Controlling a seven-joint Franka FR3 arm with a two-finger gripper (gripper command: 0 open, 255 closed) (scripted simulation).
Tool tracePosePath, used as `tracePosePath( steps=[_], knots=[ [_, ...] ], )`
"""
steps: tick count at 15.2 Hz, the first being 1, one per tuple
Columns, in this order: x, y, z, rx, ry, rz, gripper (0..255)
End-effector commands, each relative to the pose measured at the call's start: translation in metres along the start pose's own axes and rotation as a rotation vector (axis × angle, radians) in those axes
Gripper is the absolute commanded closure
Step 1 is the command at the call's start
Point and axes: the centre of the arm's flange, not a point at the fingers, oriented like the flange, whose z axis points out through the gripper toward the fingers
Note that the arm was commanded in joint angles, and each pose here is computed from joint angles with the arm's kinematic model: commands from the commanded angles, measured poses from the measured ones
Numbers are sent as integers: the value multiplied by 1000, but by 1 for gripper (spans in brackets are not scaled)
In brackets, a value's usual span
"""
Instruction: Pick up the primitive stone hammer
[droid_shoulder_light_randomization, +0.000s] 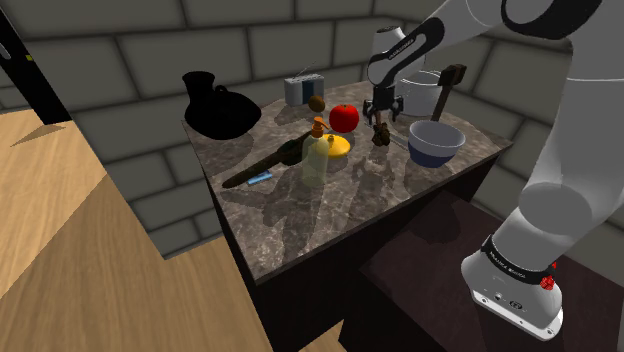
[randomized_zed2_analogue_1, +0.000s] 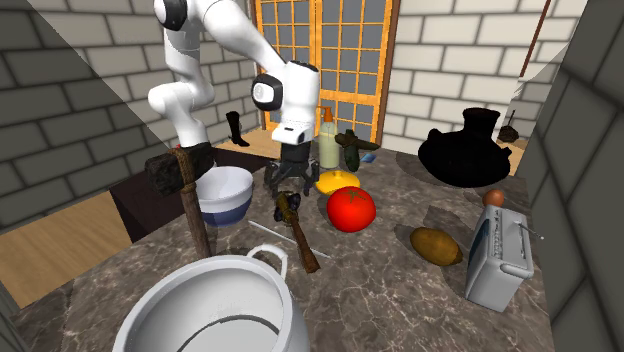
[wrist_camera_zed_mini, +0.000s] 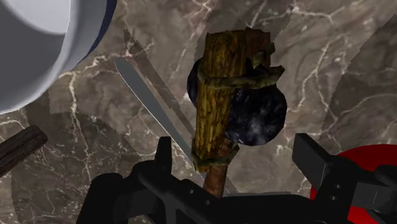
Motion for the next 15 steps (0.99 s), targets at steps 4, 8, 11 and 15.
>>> tracePosePath(
  steps=[4, 8, 11, 15],
  knots=[
    [52, 8, 33, -35, 33, 88, 0],
    [55, 7, 51, -38, 35, 96, 0],
    [54, 4, 67, -38, 35, 96, 0],
    [53, 3, 75, -38, 35, 96, 255]
  ],
)
